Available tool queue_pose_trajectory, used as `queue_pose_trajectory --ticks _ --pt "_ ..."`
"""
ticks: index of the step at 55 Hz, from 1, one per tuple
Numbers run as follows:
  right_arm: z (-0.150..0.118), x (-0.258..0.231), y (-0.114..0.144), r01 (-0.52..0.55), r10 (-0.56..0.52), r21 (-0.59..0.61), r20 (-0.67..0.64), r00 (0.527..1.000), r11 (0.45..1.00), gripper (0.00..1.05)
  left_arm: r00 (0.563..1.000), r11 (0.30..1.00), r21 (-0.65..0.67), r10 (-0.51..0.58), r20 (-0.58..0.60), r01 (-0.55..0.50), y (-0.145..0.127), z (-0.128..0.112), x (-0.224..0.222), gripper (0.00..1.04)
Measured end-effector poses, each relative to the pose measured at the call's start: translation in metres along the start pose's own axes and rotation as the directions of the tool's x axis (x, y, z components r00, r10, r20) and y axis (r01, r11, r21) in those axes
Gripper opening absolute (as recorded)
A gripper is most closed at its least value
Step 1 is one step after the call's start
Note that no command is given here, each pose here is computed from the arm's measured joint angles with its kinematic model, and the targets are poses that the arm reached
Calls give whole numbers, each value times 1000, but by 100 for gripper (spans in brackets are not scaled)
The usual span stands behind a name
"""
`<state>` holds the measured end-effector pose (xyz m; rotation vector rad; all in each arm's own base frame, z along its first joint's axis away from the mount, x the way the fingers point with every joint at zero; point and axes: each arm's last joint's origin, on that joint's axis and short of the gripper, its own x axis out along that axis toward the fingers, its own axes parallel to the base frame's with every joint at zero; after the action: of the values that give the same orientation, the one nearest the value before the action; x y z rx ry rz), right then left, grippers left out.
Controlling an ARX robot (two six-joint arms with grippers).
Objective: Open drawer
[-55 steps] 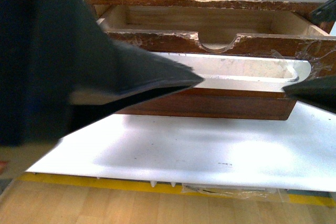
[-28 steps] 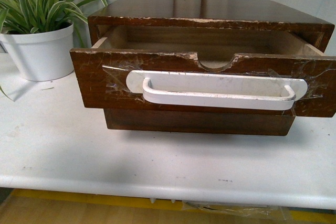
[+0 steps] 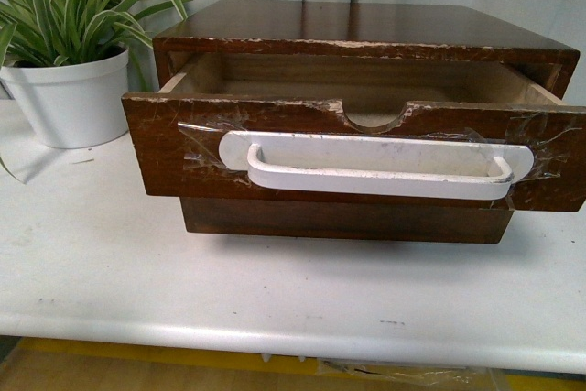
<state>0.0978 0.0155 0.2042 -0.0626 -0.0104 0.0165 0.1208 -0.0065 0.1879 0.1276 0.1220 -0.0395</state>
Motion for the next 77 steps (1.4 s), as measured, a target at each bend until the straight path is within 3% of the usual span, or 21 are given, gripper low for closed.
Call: queue_pose_trajectory --ticks 8,14,21,32,50,72,75,77 --pt "-6 0 -3 4 -3 37 -7 1000 999 72 993 995 -88 46 109 -37 5 -4 -3 76" --pt "-13 0 -9 -27 28 45 -11 1000 999 54 992 994 -108 47 121 -34 5 -6 -5 58" --pt "-19 0 -14 22 -21 49 -16 1000 999 33 992 993 -114 46 117 -33 5 -11 -6 36" --pt "-24 -1 -14 15 -14 49 -15 1000 999 1 991 993 -117 46 126 -32 4 -17 -9 4" --pt "-40 -1 -13 15 -14 51 -13 1000 999 1 991 991 -128 46 127 -30 3 -24 -21 4" --pt "-40 -1 -13 16 -15 52 -11 1000 999 1 991 991 -128 47 127 -30 3 -24 -21 4" --pt "-40 -1 -13 16 -15 52 -11 1000 999 6 991 991 -130 47 127 -30 3 -24 -21 6" --pt "-40 -1 -13 16 -15 52 -11 1000 999 13 991 991 -130 47 127 -30 3 -24 -21 13"
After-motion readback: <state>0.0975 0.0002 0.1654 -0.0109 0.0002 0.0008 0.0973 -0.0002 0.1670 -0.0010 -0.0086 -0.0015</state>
